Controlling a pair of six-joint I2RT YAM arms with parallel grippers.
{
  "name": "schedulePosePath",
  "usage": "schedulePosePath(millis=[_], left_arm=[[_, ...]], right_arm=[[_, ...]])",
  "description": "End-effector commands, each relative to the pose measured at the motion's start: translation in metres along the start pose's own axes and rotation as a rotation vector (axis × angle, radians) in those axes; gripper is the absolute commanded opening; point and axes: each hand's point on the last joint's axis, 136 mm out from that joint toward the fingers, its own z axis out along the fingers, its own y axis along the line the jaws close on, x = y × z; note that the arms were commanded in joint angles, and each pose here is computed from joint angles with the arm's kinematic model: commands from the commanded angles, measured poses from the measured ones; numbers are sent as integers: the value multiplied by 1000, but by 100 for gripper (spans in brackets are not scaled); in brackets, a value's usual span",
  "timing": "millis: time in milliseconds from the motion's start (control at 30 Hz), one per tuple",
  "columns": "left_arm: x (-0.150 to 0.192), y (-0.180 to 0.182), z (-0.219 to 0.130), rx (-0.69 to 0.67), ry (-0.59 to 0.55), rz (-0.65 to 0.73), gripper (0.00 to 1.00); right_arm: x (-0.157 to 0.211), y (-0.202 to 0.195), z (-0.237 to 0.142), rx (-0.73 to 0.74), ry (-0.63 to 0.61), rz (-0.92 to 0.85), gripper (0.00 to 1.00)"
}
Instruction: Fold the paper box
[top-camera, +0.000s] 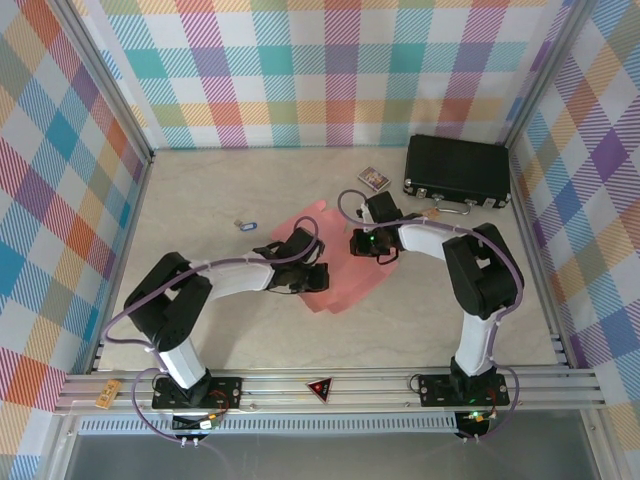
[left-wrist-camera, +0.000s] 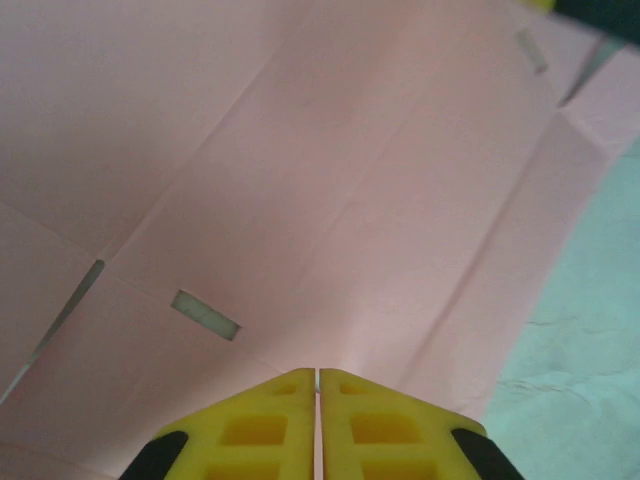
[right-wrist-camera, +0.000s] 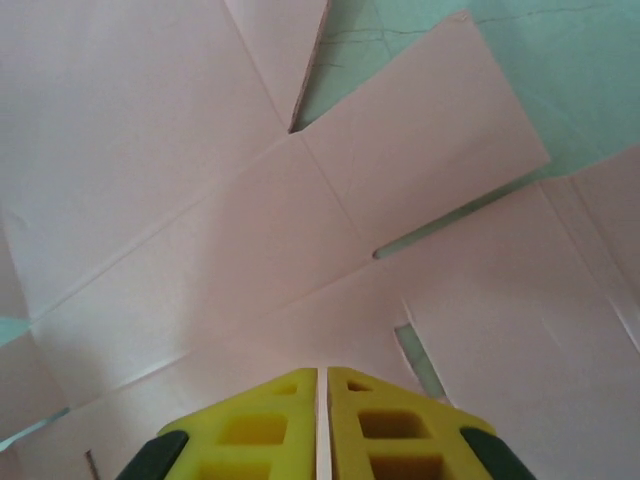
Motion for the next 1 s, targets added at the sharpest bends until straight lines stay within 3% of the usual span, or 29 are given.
schedulePosePath(millis=[0, 167, 267, 333, 567, 733, 967], left_arm=[[-37, -22, -31, 30, -99, 19, 14], [-79, -10, -42, -19, -132, 39, 14], [-105, 4, -40, -53, -135, 61, 7], [-121, 19, -32, -95, -127, 77, 0], [-158, 46, 2, -132, -93, 110, 0], [-159, 71, 26, -199, -52, 106, 0], [-120, 95, 36, -250, 35, 56, 0]], right_arm=[[-6, 15, -31, -17, -43, -31, 14], [14, 15, -45, -25, -33, -17, 14], [28, 17, -47, -43, -14, -3, 13], [39, 20, -45, -62, 5, 5, 12], [59, 24, -26, -112, 40, 47, 5], [65, 15, -10, -82, 64, 74, 3], [70, -9, 2, 47, 102, 60, 4]])
